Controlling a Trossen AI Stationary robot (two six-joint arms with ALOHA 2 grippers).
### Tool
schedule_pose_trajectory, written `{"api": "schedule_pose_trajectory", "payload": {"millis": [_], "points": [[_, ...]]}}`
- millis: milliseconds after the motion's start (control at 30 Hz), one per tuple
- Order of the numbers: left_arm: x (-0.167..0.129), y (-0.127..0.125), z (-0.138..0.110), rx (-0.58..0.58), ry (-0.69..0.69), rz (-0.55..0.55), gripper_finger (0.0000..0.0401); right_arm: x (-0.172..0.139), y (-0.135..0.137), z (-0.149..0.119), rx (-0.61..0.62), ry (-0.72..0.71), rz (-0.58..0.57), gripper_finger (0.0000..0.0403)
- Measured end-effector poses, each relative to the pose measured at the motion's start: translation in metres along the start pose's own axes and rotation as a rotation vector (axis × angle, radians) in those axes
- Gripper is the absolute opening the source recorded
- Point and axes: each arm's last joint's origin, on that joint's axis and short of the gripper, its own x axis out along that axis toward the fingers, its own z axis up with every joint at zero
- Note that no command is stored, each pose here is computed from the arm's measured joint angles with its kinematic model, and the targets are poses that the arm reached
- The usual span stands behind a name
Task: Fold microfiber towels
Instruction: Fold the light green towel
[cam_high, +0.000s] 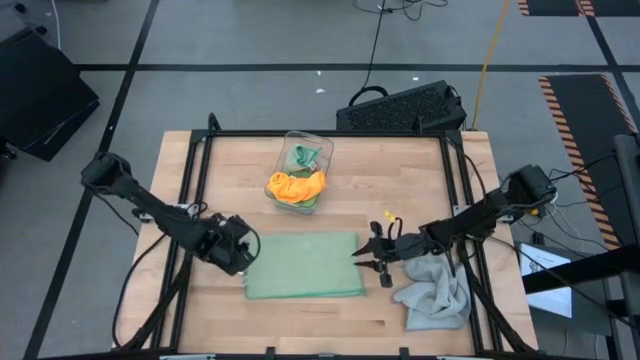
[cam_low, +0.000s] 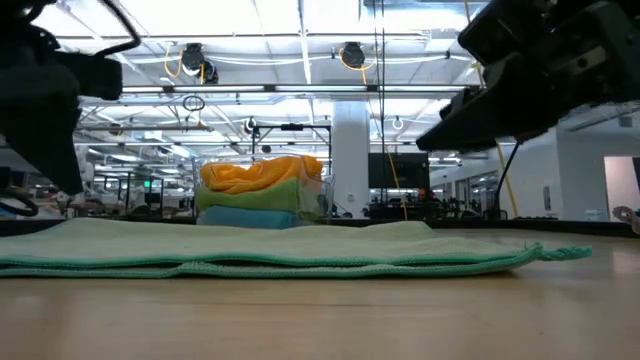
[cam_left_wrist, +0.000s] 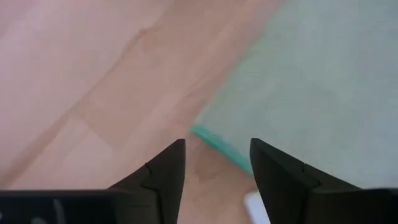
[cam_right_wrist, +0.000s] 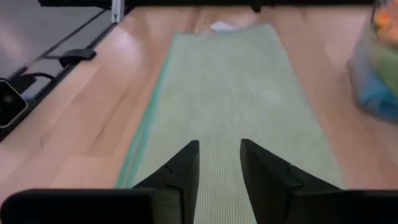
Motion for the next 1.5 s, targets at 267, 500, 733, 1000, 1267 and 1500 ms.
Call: {"api": "schedule_pose_trajectory", "payload": {"millis": [267,500,733,1000,1267,1500], "points": [[-0.005,0.013,0.025,0.080,0.025,-0.113,0.0255,0.006,-0.009,0.015,-0.068,-0.034,-0.029,0.0125],[0.009,0.020,0.032,0.200,0.085,-0.115,0.0251,0.013,-0.024,0.030,-0.055,-0.042,-0.020,0.0139],[0.034,0.031,0.024,0.208,0.073,-0.137,0.0217,0.015,-0.036,0.035,-0.073,-0.049,-0.045,0.0141],[0.047,0.034,0.011,0.260,0.092,-0.211,0.0133,0.015,-0.040,0.036,-0.064,-0.058,-0.026,0.0141],[0.034,0.023,0.018,0.330,0.089,-0.262,0.0013,0.040,-0.050,0.053,0.005,-0.086,-0.064,0.0141],[0.009,0.016,0.034,0.317,0.126,-0.231,0.0007,0.106,-0.062,0.080,0.016,-0.069,-0.017,0.0141]]}}
